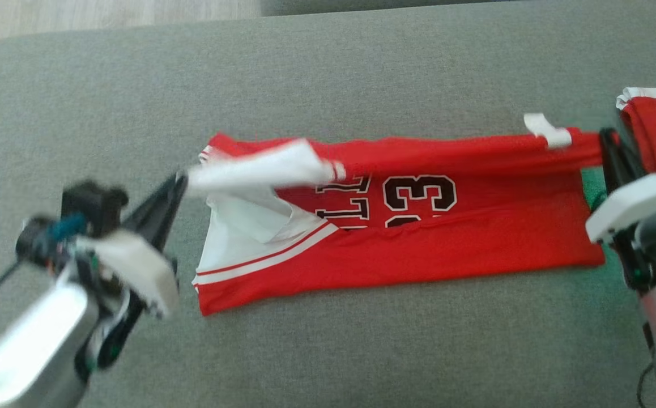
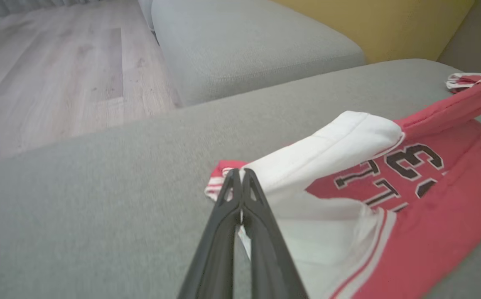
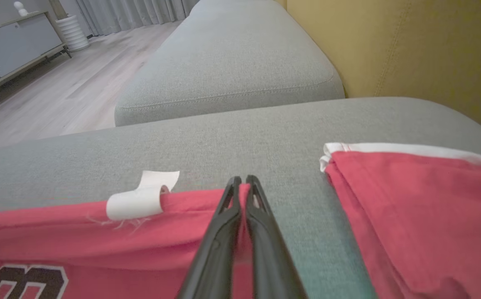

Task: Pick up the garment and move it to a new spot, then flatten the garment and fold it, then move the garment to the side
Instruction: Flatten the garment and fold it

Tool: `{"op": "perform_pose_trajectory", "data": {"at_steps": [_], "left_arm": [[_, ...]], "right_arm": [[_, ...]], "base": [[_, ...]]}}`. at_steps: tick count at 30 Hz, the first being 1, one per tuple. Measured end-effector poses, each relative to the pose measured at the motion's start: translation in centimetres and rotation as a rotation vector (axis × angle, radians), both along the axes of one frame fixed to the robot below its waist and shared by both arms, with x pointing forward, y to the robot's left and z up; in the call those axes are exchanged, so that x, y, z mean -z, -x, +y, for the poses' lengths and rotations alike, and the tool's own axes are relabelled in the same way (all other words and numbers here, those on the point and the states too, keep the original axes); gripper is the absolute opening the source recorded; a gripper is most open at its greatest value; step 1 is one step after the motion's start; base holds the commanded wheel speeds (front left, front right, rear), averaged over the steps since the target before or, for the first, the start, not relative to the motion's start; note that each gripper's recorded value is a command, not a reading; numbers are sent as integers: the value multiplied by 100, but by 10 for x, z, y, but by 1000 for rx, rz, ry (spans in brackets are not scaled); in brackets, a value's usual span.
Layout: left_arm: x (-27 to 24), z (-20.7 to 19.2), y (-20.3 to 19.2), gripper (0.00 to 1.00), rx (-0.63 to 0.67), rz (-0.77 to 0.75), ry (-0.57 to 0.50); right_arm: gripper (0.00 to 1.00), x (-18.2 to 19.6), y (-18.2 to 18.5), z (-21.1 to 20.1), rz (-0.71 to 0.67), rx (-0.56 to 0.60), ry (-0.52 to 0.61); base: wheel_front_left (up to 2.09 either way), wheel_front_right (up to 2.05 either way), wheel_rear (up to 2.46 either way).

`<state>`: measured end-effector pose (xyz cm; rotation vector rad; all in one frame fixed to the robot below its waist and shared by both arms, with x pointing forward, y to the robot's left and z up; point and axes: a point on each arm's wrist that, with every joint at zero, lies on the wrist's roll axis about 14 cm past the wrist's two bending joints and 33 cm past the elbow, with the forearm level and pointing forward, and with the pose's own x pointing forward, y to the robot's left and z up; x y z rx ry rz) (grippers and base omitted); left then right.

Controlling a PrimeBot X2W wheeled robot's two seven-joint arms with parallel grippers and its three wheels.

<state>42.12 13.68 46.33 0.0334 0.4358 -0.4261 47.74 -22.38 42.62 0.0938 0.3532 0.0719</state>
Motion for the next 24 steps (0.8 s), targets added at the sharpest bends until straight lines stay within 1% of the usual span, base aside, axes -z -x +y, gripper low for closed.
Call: {"op": "perform_pose_trajectory", "data": {"at_steps": [1,4,9,14,15,16,17,18,19,20,24], "left_arm": [[0,0,0,0,0,0,0],[8,6,18,0,-28,30,7],[12,2,37,0,-44,49,41],[27,-1,52,0,-56,93,54],[30,-2,54,0,-61,99,56],[33,-3,55,0,-63,105,60],[36,-6,56,9,-62,112,65],[38,-9,57,33,-63,117,74],[39,-11,57,60,-67,122,86],[41,-12,57,100,-71,123,89],[37,-10,55,100,-104,73,94]], "right_arm": [[0,0,0,0,0,0,0],[0,8,10,-4,21,13,-6],[0,18,22,-4,48,24,-15],[0,34,38,0,104,31,-29],[4,36,41,0,110,32,-30],[30,37,42,-1,112,34,-30],[86,38,44,0,120,36,-32],[100,38,43,0,120,41,-35],[100,37,43,-1,117,44,-31],[100,35,42,-2,109,46,-23],[100,21,45,-9,57,81,-31]], "base": [[0,0,0],[0,0,0],[0,0,0],[0,0,0],[0,0,0],[0,0,0],[0,0,0],[0,0,0],[0,0,0],[0,0,0],[0,0,0]]}}
